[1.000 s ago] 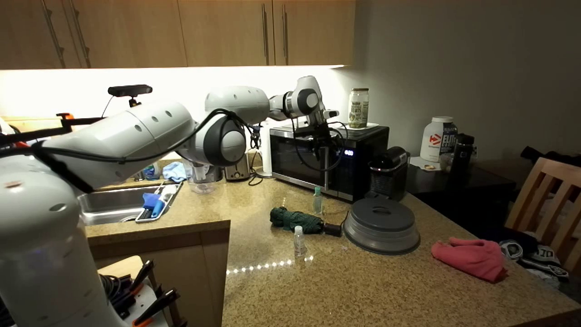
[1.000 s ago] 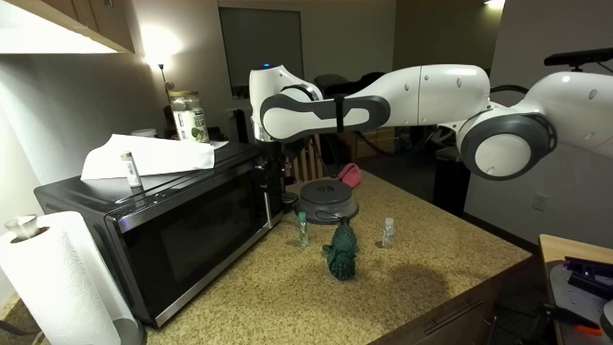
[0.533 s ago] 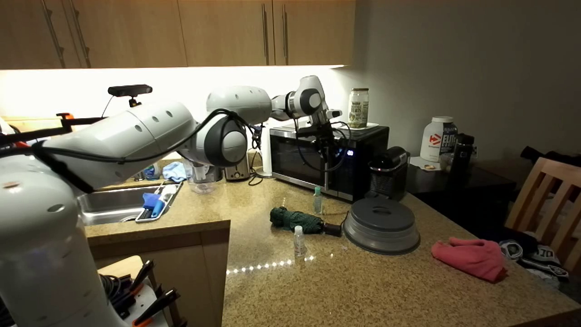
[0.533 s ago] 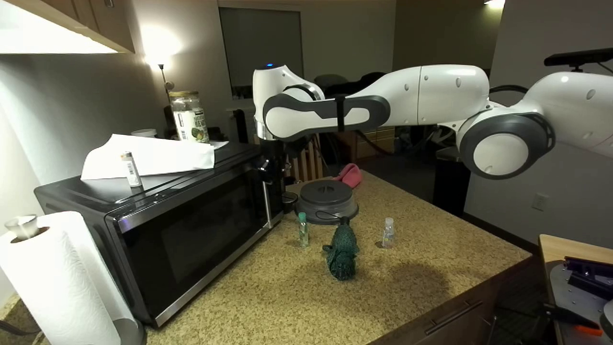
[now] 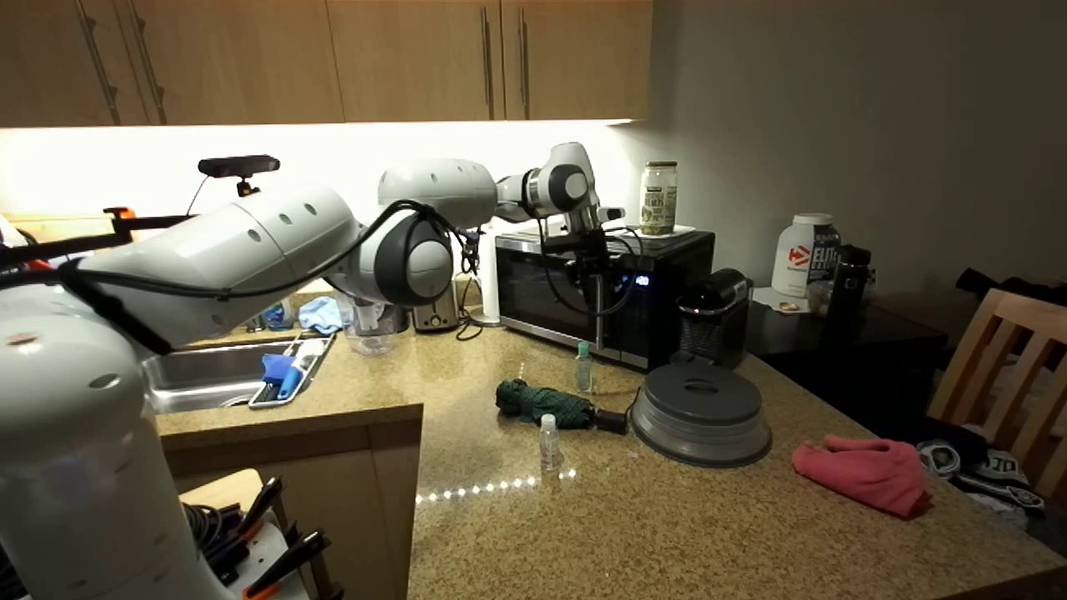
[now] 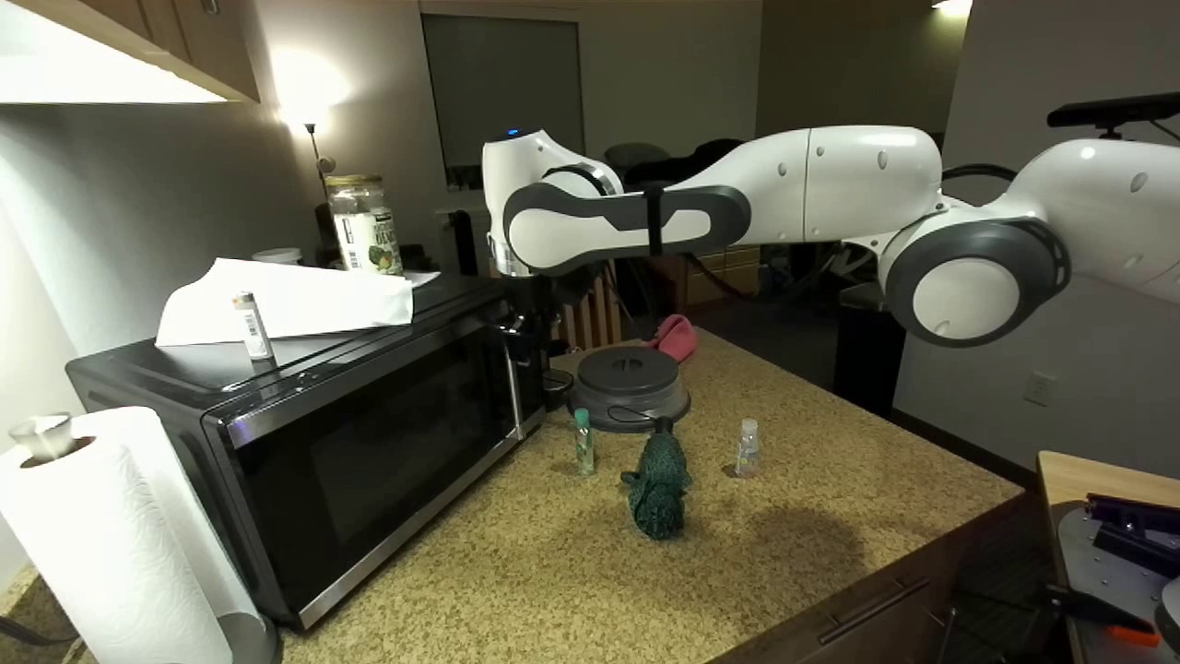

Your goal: Open the microwave

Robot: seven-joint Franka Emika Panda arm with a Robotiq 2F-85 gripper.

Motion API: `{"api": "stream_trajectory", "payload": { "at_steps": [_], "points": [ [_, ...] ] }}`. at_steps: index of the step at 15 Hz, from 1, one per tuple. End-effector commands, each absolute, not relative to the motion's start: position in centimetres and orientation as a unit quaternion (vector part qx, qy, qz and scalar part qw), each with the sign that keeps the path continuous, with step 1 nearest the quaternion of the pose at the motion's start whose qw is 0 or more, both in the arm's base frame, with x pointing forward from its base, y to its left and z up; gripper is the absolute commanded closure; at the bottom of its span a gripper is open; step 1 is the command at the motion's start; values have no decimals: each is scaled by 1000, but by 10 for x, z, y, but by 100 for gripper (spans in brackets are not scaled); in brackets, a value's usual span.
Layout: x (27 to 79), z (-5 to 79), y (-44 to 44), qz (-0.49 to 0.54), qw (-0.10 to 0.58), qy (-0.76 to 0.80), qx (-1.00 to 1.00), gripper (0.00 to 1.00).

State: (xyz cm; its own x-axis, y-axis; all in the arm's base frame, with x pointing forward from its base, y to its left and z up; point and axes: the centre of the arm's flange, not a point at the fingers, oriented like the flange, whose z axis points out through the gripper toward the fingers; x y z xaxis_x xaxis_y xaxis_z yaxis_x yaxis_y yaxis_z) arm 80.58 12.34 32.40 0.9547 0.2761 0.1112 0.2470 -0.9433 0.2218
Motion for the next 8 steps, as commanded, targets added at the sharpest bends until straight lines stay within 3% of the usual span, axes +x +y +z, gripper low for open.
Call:
{"api": "stream_trajectory", "payload": {
  "at_steps": [1, 8],
  "points": [
    [822, 330, 124, 60, 96, 158, 981, 1],
    [825, 340, 134, 154, 89, 169, 969, 0]
  ]
}}
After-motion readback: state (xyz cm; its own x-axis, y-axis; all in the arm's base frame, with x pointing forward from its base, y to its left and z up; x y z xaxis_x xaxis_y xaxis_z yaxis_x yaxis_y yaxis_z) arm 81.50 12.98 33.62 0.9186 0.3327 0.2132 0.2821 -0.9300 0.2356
